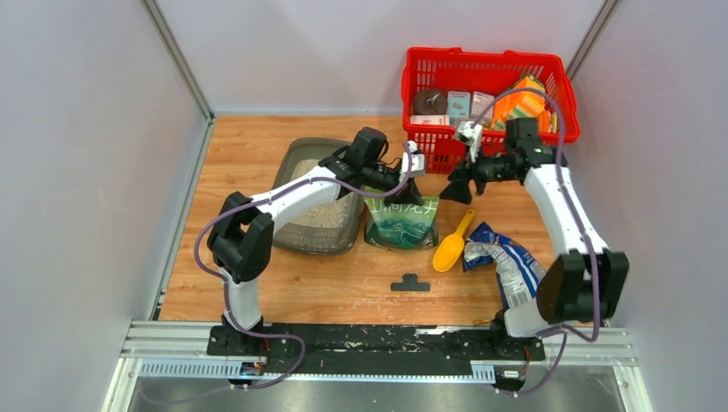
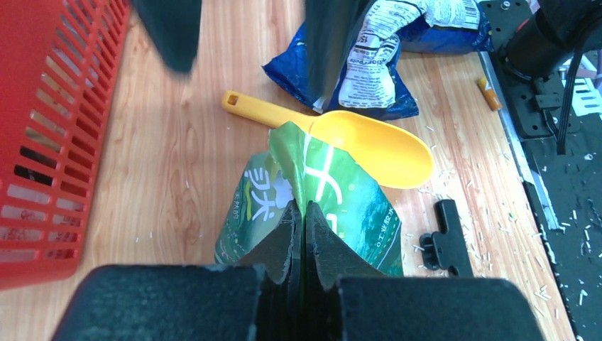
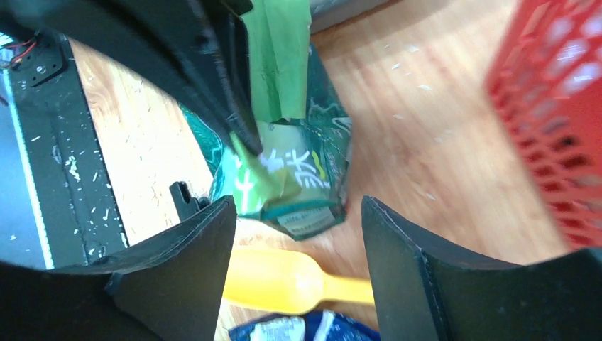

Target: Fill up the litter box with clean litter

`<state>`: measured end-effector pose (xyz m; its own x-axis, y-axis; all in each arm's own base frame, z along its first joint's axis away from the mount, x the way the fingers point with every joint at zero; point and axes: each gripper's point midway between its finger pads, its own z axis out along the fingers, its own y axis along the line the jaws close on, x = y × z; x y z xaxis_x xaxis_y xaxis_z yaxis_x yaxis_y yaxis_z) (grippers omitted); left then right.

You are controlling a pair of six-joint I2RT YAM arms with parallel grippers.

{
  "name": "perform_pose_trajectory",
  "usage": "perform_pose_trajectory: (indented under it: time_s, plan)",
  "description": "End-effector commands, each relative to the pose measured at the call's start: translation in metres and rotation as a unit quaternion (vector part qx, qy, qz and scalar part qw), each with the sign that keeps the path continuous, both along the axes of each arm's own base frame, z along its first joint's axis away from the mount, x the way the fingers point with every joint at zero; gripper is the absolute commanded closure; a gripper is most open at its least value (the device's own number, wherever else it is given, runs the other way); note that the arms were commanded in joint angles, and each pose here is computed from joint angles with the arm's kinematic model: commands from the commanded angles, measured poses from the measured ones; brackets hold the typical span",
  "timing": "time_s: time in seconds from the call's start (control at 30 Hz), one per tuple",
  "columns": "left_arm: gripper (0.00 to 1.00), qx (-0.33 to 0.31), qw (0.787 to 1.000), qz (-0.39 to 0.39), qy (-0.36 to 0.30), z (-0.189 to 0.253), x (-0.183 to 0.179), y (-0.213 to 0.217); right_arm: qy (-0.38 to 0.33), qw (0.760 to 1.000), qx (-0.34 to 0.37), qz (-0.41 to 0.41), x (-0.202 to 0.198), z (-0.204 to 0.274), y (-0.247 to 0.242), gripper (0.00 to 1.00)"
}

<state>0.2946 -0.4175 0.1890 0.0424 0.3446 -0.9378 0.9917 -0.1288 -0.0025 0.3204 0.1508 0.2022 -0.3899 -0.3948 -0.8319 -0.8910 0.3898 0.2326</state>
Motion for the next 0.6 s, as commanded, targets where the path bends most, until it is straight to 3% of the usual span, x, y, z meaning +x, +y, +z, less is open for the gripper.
perform_pose_trajectory:
  time_s: [0.0,0.13,0.17,0.33,0.43,0.57]
  plan:
    - [1.00,-0.004,1.000,0.029,-0.010,0.005,0.016,0.008,-0.084,0.996,0.003,0.027,-0.051,0.070,-0.010,0.31]
    - [1.00,-0.014,0.999,0.045,-0.011,0.008,0.024,0.004,-0.083,0.994,-0.015,0.068,-0.095,0.059,-0.007,0.31]
    - [1.00,-0.012,0.998,0.054,-0.002,0.006,0.026,0.003,-0.116,0.988,-0.037,0.095,-0.103,0.055,-0.009,0.32]
    - [1.00,-0.023,0.996,0.084,0.008,0.015,0.035,0.000,-0.116,0.971,-0.069,0.196,-0.156,-0.004,0.005,0.37]
    - [1.00,-0.031,0.995,0.090,0.041,0.017,0.032,-0.003,-0.170,0.958,-0.076,0.220,-0.155,-0.022,0.018,0.41]
    - [1.00,-0.036,0.992,0.089,0.087,0.016,0.029,-0.009,-0.149,0.954,-0.080,0.247,-0.159,-0.065,0.035,0.50]
